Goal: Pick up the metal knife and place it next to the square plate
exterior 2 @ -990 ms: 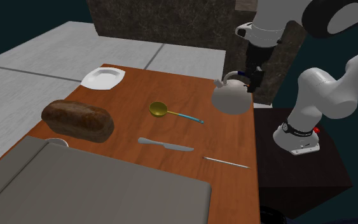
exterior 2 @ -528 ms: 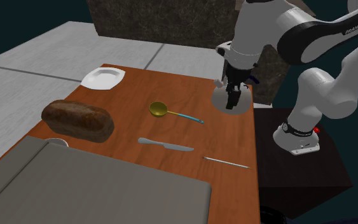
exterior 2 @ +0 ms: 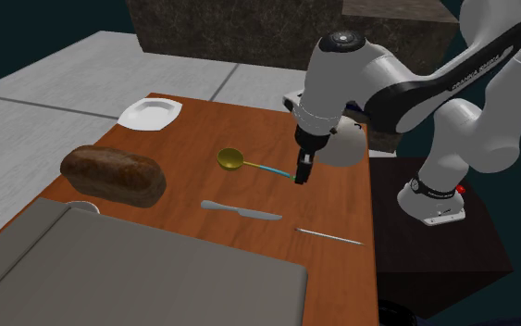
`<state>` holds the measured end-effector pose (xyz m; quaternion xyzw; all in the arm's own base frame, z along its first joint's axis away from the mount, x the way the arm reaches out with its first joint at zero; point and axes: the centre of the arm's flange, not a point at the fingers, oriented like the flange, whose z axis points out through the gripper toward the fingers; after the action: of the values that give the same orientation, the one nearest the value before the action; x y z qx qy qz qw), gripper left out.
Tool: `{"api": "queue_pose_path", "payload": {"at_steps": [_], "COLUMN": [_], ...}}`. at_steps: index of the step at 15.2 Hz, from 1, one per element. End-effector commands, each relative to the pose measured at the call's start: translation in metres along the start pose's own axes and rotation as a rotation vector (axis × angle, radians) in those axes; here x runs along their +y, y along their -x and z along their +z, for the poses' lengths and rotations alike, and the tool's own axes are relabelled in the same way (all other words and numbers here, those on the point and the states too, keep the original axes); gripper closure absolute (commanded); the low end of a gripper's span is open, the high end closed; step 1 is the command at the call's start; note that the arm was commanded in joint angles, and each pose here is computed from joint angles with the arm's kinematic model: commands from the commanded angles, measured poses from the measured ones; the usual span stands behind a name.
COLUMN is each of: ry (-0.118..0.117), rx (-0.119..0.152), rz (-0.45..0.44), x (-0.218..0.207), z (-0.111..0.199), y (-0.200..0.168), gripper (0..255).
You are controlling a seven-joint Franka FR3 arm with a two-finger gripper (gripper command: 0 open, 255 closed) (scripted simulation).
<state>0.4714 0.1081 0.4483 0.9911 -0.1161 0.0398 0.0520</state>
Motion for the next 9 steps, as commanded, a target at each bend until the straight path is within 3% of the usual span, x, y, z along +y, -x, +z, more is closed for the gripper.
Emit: {"api": "queue_pose_path", "payload": {"at_steps": [1, 9], "ry": [0.003, 0.022], "rx": [0.016, 0.076], "rz": [0.014, 0.063], "x": [-0.017, -0.076], "z": [0.011, 0.057], "y": [-0.019, -0.088], "gripper": [0, 0]}}
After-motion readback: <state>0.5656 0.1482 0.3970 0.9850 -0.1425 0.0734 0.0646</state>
